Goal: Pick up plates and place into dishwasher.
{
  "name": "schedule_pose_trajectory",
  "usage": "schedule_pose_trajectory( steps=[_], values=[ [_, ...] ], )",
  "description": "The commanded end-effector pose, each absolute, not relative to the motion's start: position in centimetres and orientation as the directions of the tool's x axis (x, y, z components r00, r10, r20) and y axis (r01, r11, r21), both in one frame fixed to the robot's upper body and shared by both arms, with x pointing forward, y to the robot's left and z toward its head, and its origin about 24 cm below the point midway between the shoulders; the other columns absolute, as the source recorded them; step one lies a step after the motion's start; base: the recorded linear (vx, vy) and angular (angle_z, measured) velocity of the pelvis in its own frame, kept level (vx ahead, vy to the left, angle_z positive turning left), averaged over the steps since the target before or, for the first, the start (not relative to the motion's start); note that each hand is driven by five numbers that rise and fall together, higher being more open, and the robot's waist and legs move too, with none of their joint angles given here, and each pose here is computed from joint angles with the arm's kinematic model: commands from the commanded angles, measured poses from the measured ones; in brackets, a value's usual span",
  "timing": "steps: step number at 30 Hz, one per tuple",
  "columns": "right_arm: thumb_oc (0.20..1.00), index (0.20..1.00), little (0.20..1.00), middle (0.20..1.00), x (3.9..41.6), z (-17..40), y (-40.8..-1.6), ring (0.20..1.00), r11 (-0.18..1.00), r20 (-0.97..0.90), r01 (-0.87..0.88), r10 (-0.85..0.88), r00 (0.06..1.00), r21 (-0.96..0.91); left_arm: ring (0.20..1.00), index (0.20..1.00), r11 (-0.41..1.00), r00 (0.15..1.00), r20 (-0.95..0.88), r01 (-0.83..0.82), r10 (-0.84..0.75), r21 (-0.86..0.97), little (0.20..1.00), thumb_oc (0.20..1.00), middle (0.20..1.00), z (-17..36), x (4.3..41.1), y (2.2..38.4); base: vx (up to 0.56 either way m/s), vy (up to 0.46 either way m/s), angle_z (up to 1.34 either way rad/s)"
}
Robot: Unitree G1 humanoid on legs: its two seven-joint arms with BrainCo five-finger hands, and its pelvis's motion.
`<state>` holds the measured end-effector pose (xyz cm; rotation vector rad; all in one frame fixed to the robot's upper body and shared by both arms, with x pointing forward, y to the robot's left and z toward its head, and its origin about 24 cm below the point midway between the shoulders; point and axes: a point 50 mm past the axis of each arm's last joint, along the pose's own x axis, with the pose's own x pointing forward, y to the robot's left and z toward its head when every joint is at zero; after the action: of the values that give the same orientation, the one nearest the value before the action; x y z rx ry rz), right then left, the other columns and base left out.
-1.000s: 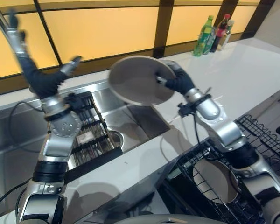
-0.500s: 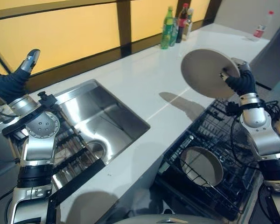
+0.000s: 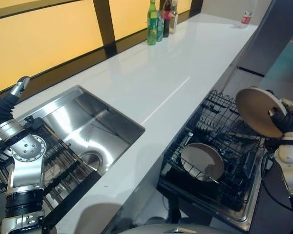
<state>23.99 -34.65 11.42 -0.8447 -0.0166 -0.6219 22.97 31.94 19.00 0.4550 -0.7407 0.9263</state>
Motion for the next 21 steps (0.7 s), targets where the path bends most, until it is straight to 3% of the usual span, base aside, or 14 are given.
schedule_pose_trajectory(
  steps=[1,10,21],
  values=[
    [0.200,0.200,0.200,0.200,23.5,14.5,-36.1,0.200,0.388,0.384,0.607,-0.514,0.767,-0.693,1.000,1.000,0.501,0.376,0.778,-0.860,0.504,0.092,1.000,1.000,1.000,20.0,21.6,33.7,0.05,-0.021,-0.14],
    [0.200,0.200,0.200,0.200,24.9,13.6,-35.7,0.200,0.368,0.381,0.595,-0.509,0.772,-0.714,1.000,1.000,0.514,0.366,0.794,-0.854,0.485,0.079,1.000,1.000,1.000,21.2,23.6,33.1,0.00,-0.261,0.03],
    [0.200,0.200,0.200,0.200,26.7,14.2,-35.4,0.200,0.347,0.376,0.546,-0.450,0.810,-0.763,1.000,1.000,0.511,0.366,0.799,-0.855,0.478,0.086,1.000,1.000,1.000,21.2,23.4,32.7,-0.03,-0.186,0.00]
  ],
)
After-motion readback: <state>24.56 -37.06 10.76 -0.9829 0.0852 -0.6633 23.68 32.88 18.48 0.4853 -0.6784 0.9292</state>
